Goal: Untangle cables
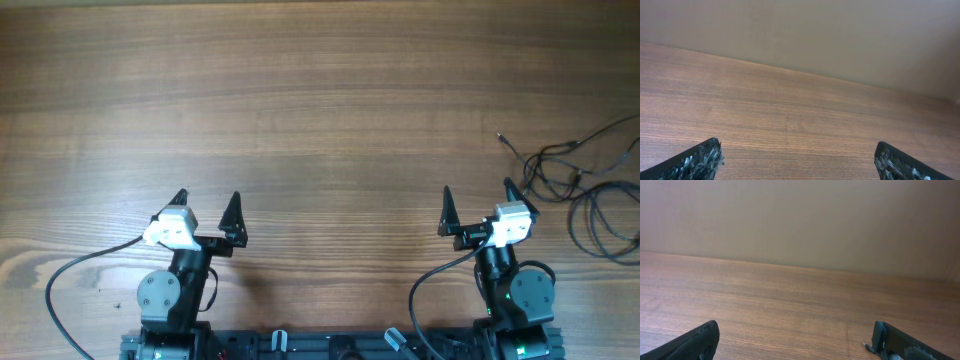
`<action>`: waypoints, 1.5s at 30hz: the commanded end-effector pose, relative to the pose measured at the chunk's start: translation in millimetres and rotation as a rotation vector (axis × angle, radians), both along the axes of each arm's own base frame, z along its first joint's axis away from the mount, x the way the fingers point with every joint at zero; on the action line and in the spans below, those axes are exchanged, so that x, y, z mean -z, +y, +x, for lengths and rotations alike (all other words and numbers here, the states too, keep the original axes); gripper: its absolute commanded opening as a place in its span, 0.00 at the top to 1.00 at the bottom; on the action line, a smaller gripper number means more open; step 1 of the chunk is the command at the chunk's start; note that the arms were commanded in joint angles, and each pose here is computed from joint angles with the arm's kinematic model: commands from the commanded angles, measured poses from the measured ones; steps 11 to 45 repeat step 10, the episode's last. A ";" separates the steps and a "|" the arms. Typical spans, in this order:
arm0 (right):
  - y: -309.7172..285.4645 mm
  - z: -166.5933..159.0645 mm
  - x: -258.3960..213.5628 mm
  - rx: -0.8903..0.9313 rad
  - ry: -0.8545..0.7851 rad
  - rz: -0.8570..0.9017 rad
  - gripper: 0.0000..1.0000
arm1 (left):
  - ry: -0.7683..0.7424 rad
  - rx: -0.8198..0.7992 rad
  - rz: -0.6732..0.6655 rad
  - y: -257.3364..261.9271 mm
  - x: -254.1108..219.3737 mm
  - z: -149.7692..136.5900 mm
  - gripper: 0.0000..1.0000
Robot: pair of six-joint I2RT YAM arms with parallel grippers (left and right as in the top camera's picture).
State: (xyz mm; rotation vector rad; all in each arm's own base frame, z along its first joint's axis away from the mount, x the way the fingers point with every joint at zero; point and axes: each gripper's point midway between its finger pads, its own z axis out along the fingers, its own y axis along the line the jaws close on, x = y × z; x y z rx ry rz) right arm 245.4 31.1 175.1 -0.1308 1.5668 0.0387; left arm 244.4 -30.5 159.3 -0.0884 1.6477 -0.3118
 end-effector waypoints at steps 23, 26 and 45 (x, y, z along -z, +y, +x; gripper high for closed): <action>1.5 -0.8 -3.1 -0.011 -0.017 -0.015 0.00 | -0.003 -0.019 0.023 3.8 1.6 0.2 0.00; 1.5 -0.8 -3.1 -0.011 -0.017 -0.015 0.00 | -0.003 -0.019 0.023 3.8 1.6 0.2 0.00; 1.5 -0.8 -3.1 -0.011 -0.017 -0.015 0.00 | -0.003 -0.019 0.023 3.8 1.6 0.2 0.00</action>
